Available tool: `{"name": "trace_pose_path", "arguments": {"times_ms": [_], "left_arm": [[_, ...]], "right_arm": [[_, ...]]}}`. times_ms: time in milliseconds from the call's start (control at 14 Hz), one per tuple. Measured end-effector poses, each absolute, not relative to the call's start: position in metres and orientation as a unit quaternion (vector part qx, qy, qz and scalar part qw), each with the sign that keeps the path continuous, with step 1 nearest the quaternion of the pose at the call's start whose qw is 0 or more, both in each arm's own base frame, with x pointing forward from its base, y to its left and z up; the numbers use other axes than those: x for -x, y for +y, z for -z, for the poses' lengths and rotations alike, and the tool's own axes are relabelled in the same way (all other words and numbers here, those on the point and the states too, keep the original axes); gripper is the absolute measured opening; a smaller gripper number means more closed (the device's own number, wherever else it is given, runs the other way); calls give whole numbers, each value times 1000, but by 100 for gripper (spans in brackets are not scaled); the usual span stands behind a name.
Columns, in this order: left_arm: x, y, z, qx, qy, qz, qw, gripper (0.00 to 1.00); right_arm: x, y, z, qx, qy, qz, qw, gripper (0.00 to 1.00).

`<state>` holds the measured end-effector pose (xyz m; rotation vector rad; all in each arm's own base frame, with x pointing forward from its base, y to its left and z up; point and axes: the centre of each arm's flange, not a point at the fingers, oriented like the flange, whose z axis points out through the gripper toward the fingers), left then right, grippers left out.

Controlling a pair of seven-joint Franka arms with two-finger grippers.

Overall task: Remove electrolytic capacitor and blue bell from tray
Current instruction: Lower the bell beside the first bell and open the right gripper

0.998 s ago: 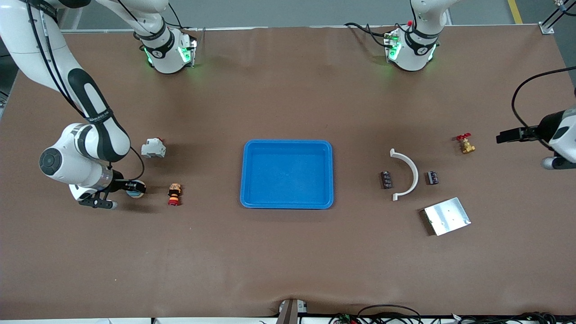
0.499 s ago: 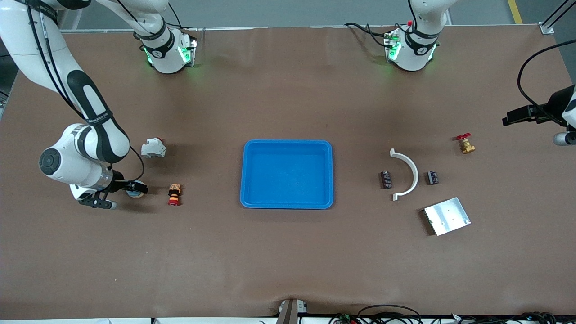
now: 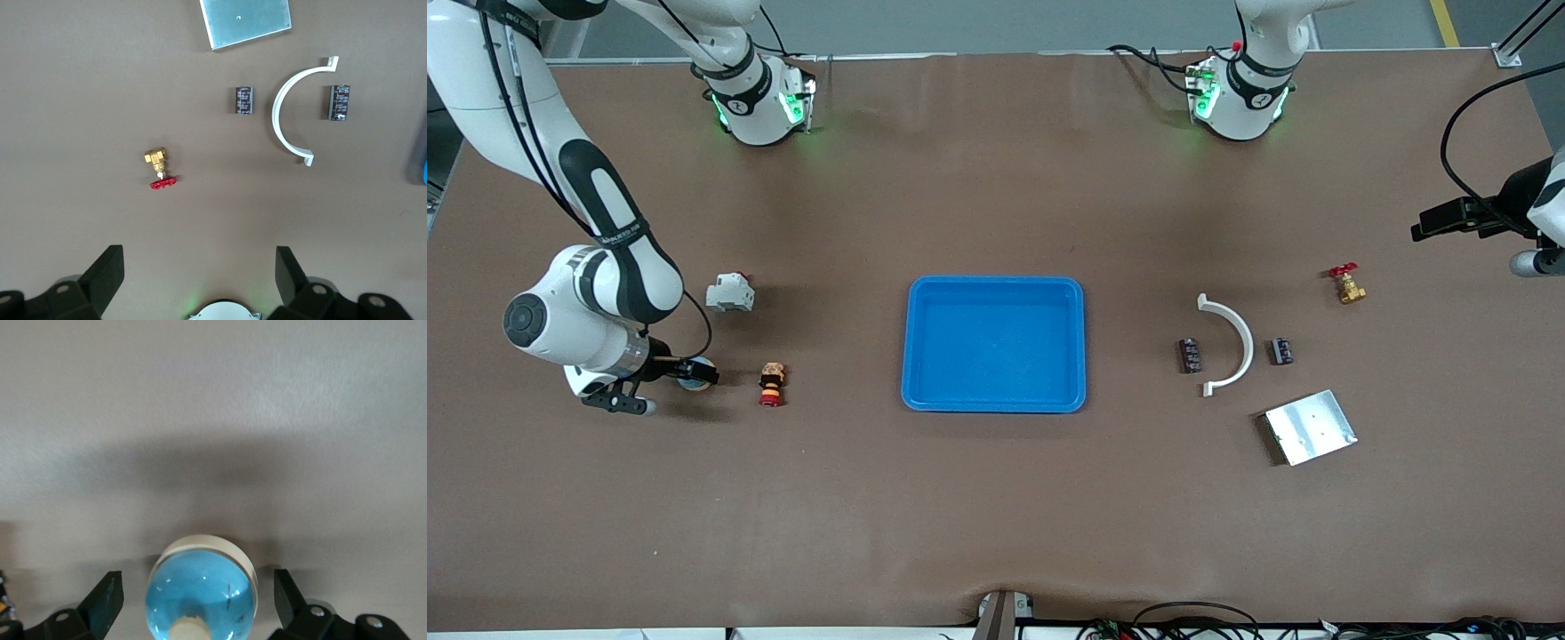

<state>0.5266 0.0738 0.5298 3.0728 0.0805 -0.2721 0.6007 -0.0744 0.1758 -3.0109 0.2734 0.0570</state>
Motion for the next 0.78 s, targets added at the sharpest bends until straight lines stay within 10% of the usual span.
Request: {"name": "trace_pose_path", "arguments": {"times_ms": [784], "left_arm": [[-537, 60, -590, -999, 38, 26, 23, 100]], "right_arm": [[-658, -67, -279, 992, 65, -71, 79, 100]]}}
